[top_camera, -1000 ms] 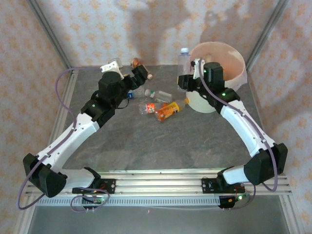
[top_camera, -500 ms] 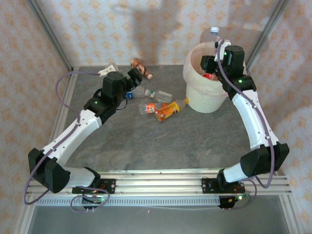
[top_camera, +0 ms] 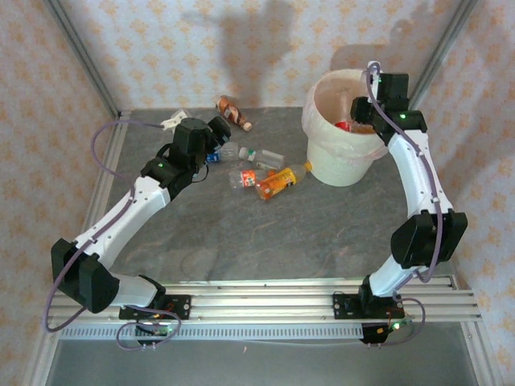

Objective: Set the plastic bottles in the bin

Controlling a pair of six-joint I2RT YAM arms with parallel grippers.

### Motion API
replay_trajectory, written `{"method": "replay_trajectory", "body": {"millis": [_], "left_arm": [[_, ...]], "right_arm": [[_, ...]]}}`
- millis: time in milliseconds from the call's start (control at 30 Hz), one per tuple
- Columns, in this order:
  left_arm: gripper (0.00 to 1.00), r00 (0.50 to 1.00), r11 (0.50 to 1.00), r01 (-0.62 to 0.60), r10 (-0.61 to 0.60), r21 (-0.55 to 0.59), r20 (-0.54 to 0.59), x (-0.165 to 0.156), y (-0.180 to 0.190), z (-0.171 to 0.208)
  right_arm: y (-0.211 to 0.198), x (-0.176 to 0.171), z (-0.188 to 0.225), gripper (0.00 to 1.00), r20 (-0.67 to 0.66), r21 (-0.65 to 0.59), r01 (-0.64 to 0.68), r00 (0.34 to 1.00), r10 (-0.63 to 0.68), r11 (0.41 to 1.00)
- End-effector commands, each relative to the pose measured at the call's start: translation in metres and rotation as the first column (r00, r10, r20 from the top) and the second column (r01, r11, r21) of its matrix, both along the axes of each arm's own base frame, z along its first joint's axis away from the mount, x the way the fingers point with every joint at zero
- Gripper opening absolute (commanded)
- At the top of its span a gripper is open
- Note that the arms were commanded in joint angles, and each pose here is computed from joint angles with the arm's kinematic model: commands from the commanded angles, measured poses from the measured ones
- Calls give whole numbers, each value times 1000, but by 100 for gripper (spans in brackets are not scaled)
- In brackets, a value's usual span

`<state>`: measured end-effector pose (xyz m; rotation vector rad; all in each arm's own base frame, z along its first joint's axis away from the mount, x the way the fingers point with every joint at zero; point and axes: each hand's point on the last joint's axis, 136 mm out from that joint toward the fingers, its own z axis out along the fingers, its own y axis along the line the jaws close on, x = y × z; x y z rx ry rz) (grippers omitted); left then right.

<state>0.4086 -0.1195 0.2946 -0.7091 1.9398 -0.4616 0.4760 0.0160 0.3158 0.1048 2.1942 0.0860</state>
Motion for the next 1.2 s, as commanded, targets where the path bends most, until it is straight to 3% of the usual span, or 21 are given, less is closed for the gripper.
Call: {"method": "replay_trajectory", "body": {"millis": [0,133,233,300,433,467,833,1033,1167], "left_arm": [[100,998,998,-55,55,7,1,-2,12,7],[100,999,999,-43,43,-2,2,-2,11,4],[100,1000,1000,-15,15,4,6,-2,7,4],[100,1000,1000,2,-3,10,7,-2,4,4],[100,999,999,46,-46,4,16,0,-4,4],[100,998,998,61,-61,3,18,1,-6,4],[100,995,995,99,-99,-7,-16,6,-14,-6],[100,995,996,94,-94,-8,-43,11,-14,-12],[100,992,994,107,-108,-13,-64,16,-19,-16]], "right_arm": [[-7,-1,3,31,-22,-42,13,1000,-14,999],[-19,1,-6,40,-61,-104,57,996,-64,993],[-32,-3,-8,59,-86,-165,98,990,-114,981],[-27,-6,-8,83,-97,-172,55,993,-73,984],[-18,-11,-1,93,-64,-134,19,998,-28,991],[-17,-11,1,100,-48,-126,20,998,-26,992],[-23,-21,21,99,44,-115,73,997,-68,991],[-39,-15,35,99,129,-76,211,971,-200,975],[-24,1,28,99,76,-42,133,989,-130,990]]}}
